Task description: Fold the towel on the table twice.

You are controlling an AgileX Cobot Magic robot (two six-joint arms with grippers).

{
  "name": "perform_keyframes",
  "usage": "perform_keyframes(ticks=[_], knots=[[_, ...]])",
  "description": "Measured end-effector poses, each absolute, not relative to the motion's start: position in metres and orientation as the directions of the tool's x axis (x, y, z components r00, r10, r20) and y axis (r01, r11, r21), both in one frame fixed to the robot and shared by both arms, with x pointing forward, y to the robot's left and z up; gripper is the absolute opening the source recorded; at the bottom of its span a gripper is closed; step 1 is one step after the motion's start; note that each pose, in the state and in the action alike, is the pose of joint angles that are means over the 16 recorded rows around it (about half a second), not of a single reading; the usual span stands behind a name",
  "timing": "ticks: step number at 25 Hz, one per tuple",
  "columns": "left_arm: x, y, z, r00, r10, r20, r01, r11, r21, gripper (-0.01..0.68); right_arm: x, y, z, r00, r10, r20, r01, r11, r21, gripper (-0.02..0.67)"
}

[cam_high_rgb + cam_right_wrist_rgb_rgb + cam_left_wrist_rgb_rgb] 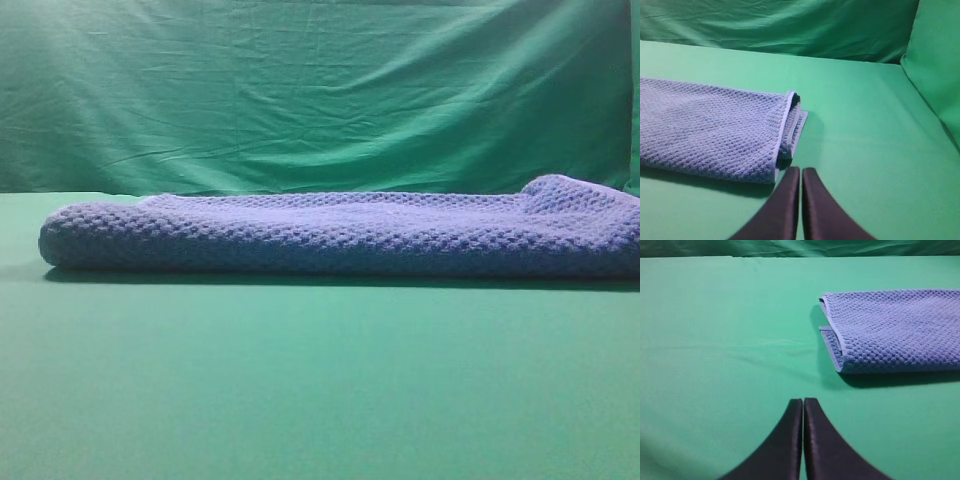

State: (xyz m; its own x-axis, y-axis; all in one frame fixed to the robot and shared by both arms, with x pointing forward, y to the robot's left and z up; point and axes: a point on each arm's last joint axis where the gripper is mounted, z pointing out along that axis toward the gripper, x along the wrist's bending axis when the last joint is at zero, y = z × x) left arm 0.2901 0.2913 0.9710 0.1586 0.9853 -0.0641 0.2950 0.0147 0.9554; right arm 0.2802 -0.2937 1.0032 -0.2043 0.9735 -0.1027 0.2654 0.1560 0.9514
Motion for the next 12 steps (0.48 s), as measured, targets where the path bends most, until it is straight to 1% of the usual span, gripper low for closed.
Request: perform_keyframes(ticks=[8, 12], knots=[[0.293, 0.292, 0.955, 0.154, 0.987, -0.032, 0.282, -0.013, 0.959, 0.000, 0.286, -0.292, 0.982, -0.210, 0.971, -0.113, 0.280, 0.170, 0.945, 0.000], [0.294, 0.292, 0.953, 0.154, 0.988, -0.021, 0.274, -0.023, 0.961, 0.000, 0.289, -0.291, 0.967, -0.215, 0.969, -0.119, 0.283, 0.178, 0.942, 0.000]])
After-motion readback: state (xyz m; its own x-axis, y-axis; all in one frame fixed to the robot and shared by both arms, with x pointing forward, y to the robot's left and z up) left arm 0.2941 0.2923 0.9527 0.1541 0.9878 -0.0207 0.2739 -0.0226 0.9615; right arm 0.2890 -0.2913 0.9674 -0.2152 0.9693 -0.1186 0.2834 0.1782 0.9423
